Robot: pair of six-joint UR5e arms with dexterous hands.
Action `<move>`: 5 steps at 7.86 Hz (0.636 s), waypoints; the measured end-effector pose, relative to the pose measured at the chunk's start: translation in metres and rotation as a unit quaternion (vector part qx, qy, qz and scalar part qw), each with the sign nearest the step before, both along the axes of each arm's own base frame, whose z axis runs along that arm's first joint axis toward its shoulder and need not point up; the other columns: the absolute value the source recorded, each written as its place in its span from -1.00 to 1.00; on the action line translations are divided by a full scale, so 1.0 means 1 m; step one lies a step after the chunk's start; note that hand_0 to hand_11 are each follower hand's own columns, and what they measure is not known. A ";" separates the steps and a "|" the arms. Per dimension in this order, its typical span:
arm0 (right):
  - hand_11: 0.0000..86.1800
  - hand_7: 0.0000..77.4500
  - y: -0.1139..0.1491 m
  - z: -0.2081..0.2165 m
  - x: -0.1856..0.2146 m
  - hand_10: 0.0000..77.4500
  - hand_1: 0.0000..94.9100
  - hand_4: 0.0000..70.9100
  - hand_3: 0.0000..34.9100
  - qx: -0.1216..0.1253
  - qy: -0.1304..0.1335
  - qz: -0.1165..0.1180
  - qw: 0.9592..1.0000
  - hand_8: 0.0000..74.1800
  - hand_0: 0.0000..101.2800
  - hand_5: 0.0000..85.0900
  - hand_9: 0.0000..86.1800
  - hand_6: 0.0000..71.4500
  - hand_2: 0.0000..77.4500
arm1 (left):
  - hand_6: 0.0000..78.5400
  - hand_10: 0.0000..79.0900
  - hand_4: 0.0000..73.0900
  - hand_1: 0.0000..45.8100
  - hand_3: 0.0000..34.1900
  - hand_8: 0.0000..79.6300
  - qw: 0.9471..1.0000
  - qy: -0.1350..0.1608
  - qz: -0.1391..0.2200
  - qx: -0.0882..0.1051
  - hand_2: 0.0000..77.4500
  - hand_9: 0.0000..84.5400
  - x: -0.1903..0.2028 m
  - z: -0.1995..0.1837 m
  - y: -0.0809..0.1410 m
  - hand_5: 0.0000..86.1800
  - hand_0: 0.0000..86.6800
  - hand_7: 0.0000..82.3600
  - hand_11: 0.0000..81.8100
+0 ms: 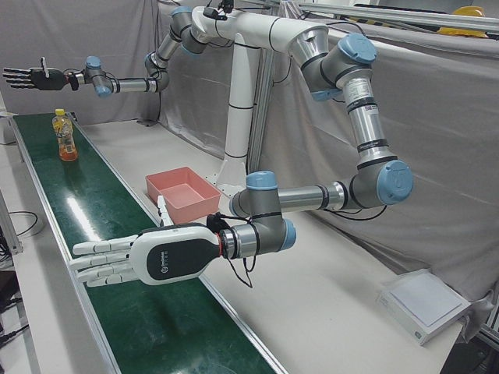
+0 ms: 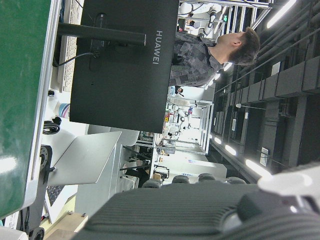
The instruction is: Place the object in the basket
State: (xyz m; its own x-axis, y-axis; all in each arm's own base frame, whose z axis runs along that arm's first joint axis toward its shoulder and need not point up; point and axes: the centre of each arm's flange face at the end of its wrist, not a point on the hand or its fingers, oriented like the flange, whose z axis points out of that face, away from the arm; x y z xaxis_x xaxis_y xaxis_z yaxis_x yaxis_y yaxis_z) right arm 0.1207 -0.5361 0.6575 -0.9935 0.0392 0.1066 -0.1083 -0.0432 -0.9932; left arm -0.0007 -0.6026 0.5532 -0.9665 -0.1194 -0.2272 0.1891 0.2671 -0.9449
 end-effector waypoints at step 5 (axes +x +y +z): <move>-1.00 -0.99 0.000 0.000 0.000 -1.00 -1.00 -1.00 -0.99 0.000 0.000 0.000 1.000 -1.00 -0.99 -1.00 -1.00 -1.00 -0.99 | -1.00 -0.90 -0.94 -0.62 -1.00 -1.00 1.000 0.001 -0.001 0.002 -1.00 -0.99 -0.001 -0.001 0.001 -0.86 0.08 -0.99 -0.81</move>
